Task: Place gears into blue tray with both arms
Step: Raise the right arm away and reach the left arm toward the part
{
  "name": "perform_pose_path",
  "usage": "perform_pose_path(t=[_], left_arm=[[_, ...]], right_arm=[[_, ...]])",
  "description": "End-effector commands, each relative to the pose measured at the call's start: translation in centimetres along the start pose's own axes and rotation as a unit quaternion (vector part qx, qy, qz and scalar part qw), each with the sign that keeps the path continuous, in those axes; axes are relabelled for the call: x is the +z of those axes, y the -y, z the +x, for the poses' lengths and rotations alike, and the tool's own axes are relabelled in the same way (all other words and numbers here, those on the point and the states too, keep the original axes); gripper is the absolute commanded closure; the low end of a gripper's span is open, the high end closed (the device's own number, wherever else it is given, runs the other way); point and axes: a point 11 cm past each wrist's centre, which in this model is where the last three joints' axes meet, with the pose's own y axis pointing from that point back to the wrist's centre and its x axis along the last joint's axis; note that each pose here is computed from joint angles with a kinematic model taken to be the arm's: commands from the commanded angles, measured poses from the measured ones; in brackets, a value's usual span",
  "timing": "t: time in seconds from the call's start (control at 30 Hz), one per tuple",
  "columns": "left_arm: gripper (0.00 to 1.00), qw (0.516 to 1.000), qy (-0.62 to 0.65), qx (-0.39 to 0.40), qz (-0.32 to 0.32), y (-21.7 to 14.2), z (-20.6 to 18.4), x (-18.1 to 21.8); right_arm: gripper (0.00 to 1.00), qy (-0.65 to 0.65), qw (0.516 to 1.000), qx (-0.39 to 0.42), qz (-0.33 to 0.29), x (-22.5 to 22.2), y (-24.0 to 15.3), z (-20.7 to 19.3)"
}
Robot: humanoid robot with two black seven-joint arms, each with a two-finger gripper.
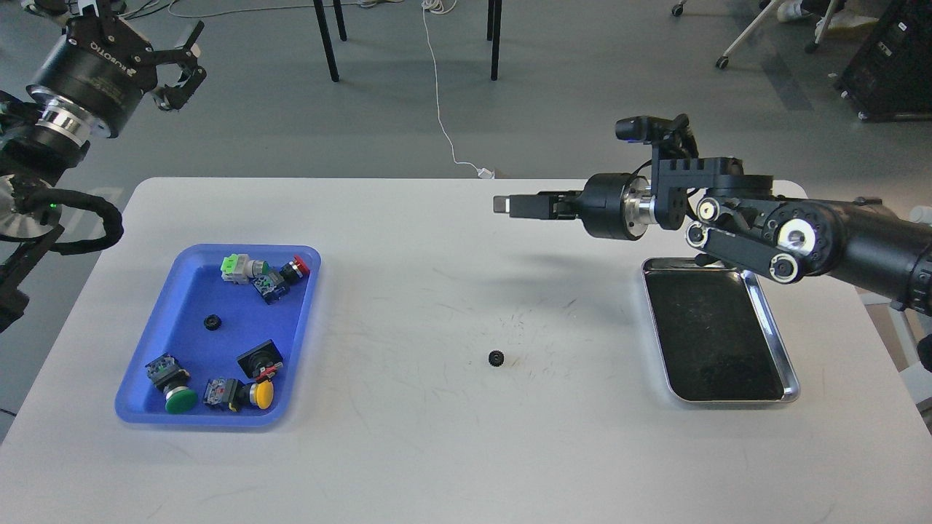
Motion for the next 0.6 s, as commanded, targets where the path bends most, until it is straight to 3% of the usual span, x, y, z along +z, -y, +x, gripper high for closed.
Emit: perform_pose_path(t=[0.0, 0.23, 0.37, 0.5, 0.57], left_arm=[[0.02, 0.991, 0.100, -0.082, 0.041, 1.1, -3.9, -0.7], [0.03, 0.917, 0.315, -0.225, 0.092, 3.0, -11.9, -5.6], [0.03, 0.868, 0.397, -0.279, 0.101, 3.7, -15.0, -8.6], [0.04, 0.788, 0.500, -0.346, 0.098, 4.4, -19.6, -13.1], [0.04, 0.788, 0.500, -0.346, 0.098, 4.4, -19.6, -13.1]], right_arm=[[0.02, 0.065, 0.994, 0.084, 0.008, 1.5, -3.5, 3.9], [0.02, 0.217, 0.954, 0.202, 0.044, 4.5, -7.8, 6.2], [0.02, 0.316, 0.908, 0.269, 0.063, 6.4, -9.8, 7.2], [0.02, 0.435, 0.827, 0.344, 0.088, 9.6, -14.1, 7.8], [0.02, 0.435, 0.827, 0.344, 0.088, 9.6, -14.1, 7.8]])
